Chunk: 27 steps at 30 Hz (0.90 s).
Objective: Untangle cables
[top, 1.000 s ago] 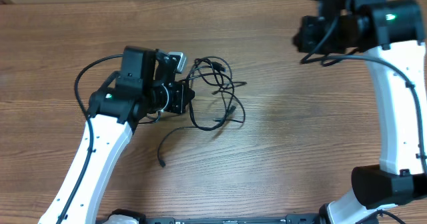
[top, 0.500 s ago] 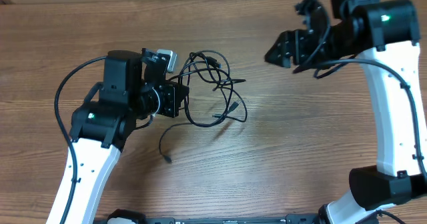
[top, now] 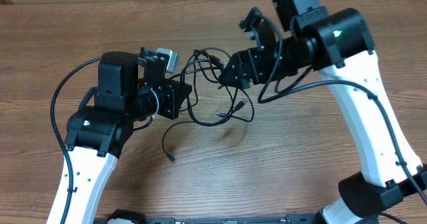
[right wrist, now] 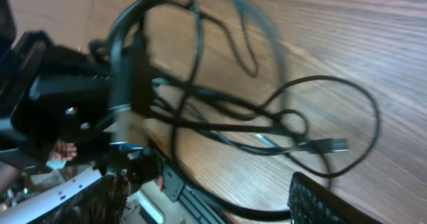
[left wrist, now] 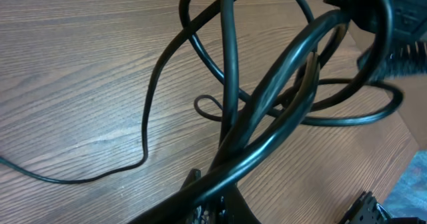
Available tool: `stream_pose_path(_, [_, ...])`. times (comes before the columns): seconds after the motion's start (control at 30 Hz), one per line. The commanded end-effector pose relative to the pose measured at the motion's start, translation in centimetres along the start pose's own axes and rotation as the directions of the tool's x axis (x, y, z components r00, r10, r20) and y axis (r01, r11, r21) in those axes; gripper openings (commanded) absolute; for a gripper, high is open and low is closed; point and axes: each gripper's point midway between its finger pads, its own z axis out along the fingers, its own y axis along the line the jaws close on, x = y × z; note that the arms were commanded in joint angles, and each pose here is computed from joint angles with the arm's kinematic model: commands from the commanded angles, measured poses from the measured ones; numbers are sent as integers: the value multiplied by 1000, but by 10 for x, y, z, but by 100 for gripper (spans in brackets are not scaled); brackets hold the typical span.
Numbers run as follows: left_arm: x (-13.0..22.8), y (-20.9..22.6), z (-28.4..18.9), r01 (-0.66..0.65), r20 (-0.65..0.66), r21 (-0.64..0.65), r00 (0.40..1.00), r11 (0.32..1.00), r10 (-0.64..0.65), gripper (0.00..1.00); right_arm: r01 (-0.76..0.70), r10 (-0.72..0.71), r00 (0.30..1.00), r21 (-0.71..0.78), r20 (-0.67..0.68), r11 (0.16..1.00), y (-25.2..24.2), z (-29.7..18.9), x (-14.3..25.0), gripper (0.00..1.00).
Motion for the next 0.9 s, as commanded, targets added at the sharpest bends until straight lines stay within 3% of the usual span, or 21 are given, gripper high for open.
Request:
stream_pose_path(0.0, [-9, -11, -10, -35, 39, 32, 999, 999, 34, 4, 31, -31, 1000, -28, 2, 999, 19, 0, 2, 71])
stream_pose_path(0.07, [-9, -11, -10, -36, 39, 32, 999, 999, 35, 4, 42, -42, 999, -32, -14, 999, 21, 6, 3, 56])
stream_pose_path(0.13, [-9, -11, -10, -35, 39, 32, 999, 999, 34, 4, 92, -93, 995, -36, -26, 995, 22, 11, 4, 21])
stream_pose_path(0.17, [-9, -11, -10, -35, 38, 32, 999, 999, 34, 5, 117, -118, 992, -37, -34, 992, 21, 13, 5, 16])
stream_pose_path(0.2, [-8, -11, -10, -34, 37, 32, 999, 999, 33, 4, 142, -144, 989, -38, -42, 989, 21, 14, 6, 16])
stream_pose_path(0.23, [-8, -11, -10, -34, 36, 32, 999, 999, 32, 5, 174, -176, 983, -38, -52, 984, 19, 16, 8, 30])
stream_pose_path(0.27, [-8, -11, -10, -32, 35, 33, 999, 999, 31, 5, 194, -195, 979, -30, -61, 981, 16, 18, 10, 53])
stream_pose_path(0.3, [-7, -11, -10, -31, 33, 34, 999, 999, 30, 5, 202, -203, 977, -17, -72, 979, 11, 20, 12, 63])
stream_pose_path(0.53, [-6, -11, -10, -10, 28, 34, 1000, 999, 9, 5, 253, -242, 960, 63, -144, 965, -16, 33, 22, 74])
stream_pose_path(0.57, [-7, -11, -11, -10, 29, 34, 1000, 999, 9, 5, 265, -253, 955, 60, -152, 963, -17, 35, 24, 69])
stream_pose_path(0.63, [-8, -12, -11, -12, 32, 34, 999, 999, 11, 5, 273, -260, 951, 56, -165, 960, -20, 38, 27, 38])
stream_pose_path(0.73, [-11, -14, -13, -17, 39, 35, 999, 999, 15, 5, 276, -263, 948, 52, -181, 960, -24, 42, 30, 4])
stream_pose_path(0.87, [-13, -15, -16, -20, 44, 34, 999, 999, 18, 6, 264, -249, 950, 58, -190, 963, -29, 46, 32, 4])
